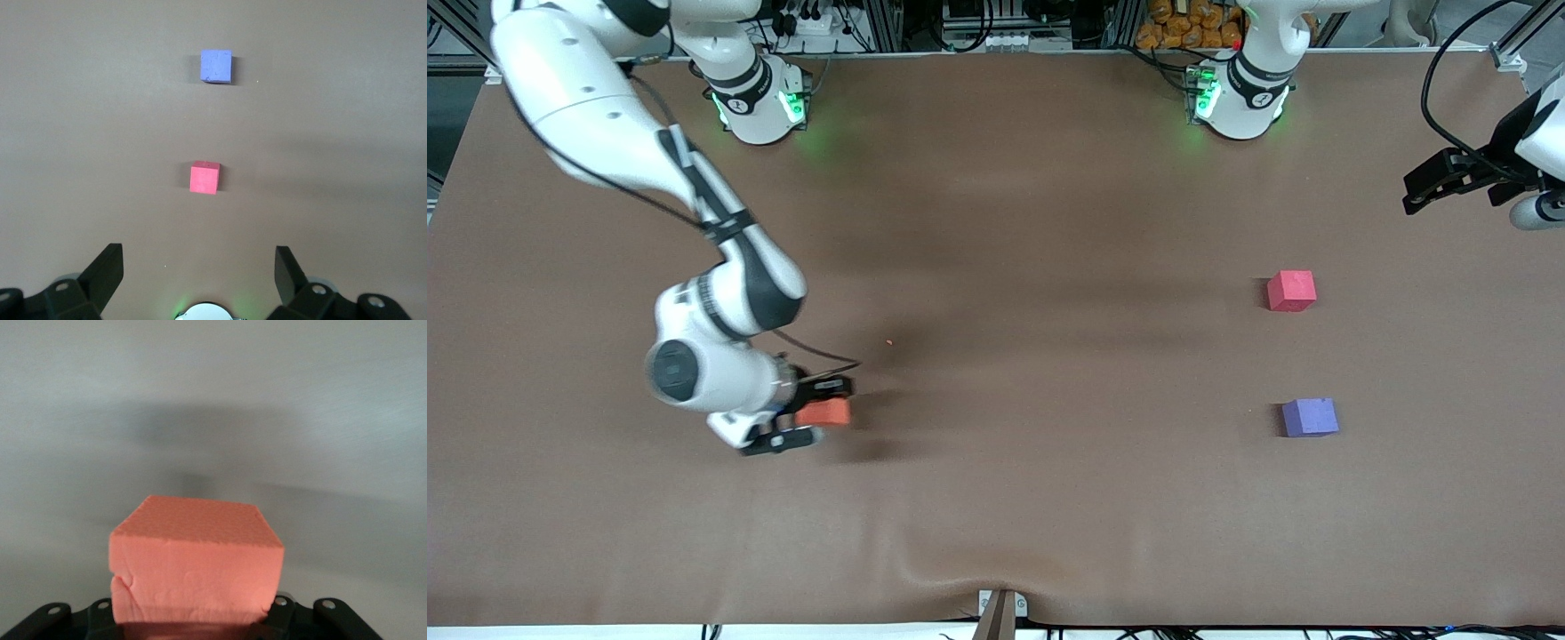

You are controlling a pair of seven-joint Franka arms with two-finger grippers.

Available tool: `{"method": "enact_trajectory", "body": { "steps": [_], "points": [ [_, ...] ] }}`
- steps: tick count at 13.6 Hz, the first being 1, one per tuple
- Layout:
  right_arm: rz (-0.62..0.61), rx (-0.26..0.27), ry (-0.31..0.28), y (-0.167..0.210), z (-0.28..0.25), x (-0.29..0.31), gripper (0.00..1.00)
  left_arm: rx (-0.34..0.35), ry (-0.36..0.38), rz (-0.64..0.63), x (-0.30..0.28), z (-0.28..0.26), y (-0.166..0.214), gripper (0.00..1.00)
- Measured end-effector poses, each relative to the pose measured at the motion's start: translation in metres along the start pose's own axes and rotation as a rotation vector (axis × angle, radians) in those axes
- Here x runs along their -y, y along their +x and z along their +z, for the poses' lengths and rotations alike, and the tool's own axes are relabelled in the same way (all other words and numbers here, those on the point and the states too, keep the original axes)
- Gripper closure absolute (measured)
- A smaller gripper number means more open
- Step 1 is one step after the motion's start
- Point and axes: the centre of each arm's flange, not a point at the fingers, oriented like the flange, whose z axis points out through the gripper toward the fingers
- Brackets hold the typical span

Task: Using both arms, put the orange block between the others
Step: 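Carry the orange cube with the right gripper to the table's middle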

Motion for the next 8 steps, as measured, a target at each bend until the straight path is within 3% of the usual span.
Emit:
{"method": "enact_trajectory", "body": {
  "steps": [5,8],
  "points": [
    [0.006,-0.01,-0.025,-0.024,0.015,0.112,0.45,0.0,0.0,-0.001,0.0,0.0,0.0,0.0],
    [0.007,-0.035,-0.081,-0.035,0.032,0.161,0.45,0.0,0.0,-0.001,0.0,0.0,0.0,0.0]
  ]
}}
